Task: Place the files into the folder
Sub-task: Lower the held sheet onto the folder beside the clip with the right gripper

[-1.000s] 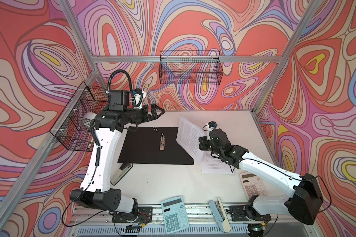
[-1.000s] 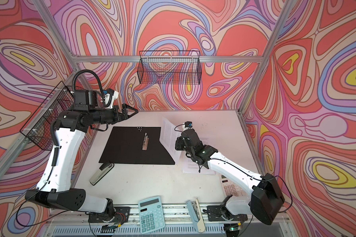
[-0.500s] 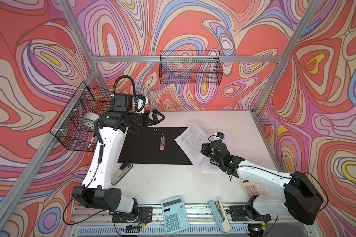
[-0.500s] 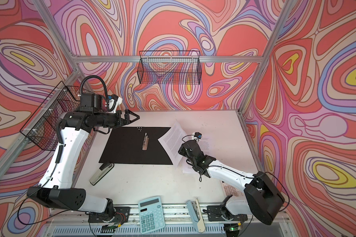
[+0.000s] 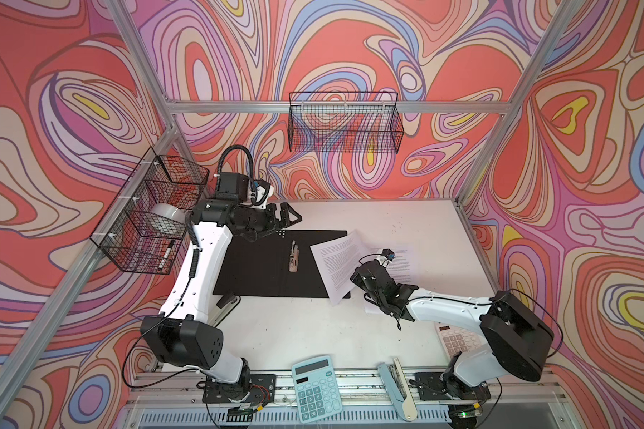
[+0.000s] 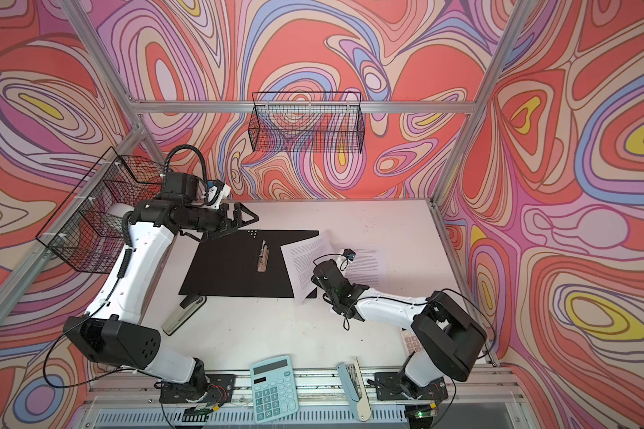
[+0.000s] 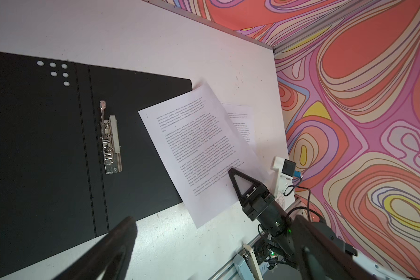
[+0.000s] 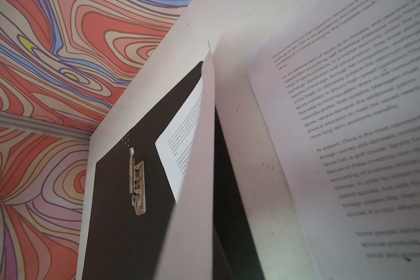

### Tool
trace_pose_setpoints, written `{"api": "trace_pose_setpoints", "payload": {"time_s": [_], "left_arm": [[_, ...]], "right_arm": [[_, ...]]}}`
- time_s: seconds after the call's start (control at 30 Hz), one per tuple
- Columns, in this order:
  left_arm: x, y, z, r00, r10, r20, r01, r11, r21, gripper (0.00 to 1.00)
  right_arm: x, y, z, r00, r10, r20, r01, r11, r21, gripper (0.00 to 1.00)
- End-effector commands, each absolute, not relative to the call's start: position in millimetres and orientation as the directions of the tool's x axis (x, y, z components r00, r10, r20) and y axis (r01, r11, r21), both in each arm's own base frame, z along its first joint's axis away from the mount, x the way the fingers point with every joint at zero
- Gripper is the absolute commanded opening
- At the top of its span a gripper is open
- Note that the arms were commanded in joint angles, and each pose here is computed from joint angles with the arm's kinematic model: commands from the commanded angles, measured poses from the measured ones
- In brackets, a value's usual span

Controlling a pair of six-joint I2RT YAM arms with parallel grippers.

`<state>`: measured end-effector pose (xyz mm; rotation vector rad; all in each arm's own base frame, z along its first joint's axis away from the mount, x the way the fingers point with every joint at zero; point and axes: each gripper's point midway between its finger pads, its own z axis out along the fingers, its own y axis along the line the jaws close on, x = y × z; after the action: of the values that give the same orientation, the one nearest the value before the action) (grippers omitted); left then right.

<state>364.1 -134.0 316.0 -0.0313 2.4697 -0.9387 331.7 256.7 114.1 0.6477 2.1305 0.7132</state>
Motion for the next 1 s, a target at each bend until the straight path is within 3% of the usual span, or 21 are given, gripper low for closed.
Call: {"api": "trace_pose_setpoints", "payload": {"time_s": [0.0, 0.1, 0.27, 0.47, 0.7, 0.97], "left_arm": [[361, -134, 309, -0.895, -0.186, -0.405, 0.134, 0.756, -0.641, 1.00], [360, -136, 305, -0.903, -0.181, -0.391, 0.130, 0.751, -0.648, 1.00], [360, -137, 301, -0.912, -0.178, -0.370, 0.121, 0.745, -0.656, 1.00], [362, -137, 302, -0.908, -0.175, -0.381, 0.129, 0.748, -0.651, 1.00], [363, -133, 300, -0.902, -0.167, -0.397, 0.134, 0.766, -0.628, 1.00], [365, -133, 296, -0.906, -0.165, -0.390, 0.129, 0.769, -0.626, 1.00]], "right_arm": [[338, 267, 120, -0.532, 0.678, -0.508, 0.228, 0.692, 0.685, 0.00], [336, 278, 111, -0.556, 0.668, -0.495, 0.227, 0.695, 0.682, 0.10], [330, 287, 98, -0.575, 0.683, -0.451, 0.253, 0.673, 0.695, 0.36], [321, 285, 95, -0.583, 0.687, -0.433, 0.296, 0.676, 0.675, 0.54], [307, 289, 90, -0.644, 0.673, -0.364, 0.327, 0.672, 0.664, 0.60], [309, 309, 77, -0.686, 0.659, -0.309, 0.308, 0.647, 0.697, 0.53]]}}
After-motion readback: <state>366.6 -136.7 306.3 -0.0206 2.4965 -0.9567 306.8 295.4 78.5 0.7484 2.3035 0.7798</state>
